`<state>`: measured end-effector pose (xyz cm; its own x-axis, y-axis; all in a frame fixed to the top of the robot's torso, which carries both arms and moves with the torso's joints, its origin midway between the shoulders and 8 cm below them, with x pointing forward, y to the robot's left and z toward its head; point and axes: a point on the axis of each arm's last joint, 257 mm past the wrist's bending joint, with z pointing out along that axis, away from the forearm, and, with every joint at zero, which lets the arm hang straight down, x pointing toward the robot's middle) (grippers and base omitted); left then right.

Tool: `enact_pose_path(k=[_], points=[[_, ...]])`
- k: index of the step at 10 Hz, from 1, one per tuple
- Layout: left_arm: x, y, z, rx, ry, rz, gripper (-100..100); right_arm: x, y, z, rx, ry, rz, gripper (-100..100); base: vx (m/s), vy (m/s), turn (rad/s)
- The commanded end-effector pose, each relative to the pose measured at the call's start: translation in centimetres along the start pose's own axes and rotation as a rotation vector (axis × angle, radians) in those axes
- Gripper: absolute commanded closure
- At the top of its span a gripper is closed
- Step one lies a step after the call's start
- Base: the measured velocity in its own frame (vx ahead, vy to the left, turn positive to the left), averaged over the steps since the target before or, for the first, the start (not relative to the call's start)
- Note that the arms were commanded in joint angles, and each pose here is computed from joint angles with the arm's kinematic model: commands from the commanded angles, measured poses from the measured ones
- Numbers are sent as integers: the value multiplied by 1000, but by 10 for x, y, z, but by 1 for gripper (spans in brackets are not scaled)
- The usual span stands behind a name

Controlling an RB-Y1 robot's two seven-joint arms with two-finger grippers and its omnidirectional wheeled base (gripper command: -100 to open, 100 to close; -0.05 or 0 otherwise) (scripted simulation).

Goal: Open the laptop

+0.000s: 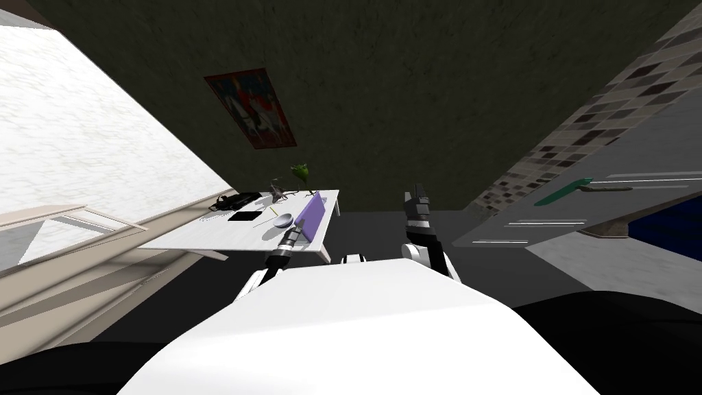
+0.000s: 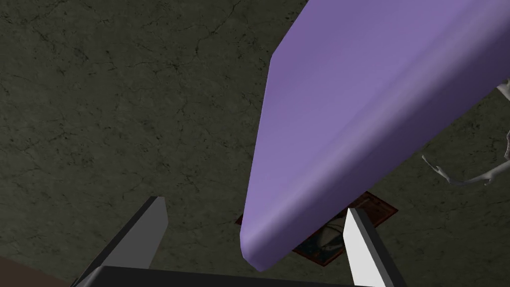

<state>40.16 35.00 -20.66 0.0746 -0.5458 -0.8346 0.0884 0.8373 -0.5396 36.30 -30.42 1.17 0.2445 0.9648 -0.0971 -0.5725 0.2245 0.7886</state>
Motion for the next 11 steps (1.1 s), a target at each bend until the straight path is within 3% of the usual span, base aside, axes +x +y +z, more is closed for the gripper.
enact_pose_path(k=[1, 2, 3, 11], points=[[7, 2, 0, 1, 2, -5, 100, 0, 0, 0, 0, 0, 0, 0, -45, 16, 43], [3, 1, 1, -1, 1, -4, 100, 0, 0, 0, 0, 0, 0, 0, -28, 14, 11], [4, 3, 6, -14, -4, -74, 100, 0, 0, 0, 0, 0, 0, 0, -16, 88, -25], [8, 3, 27, -55, -25, -387, 100, 0, 0, 0, 0, 0, 0, 0, -23, 118, -26]])
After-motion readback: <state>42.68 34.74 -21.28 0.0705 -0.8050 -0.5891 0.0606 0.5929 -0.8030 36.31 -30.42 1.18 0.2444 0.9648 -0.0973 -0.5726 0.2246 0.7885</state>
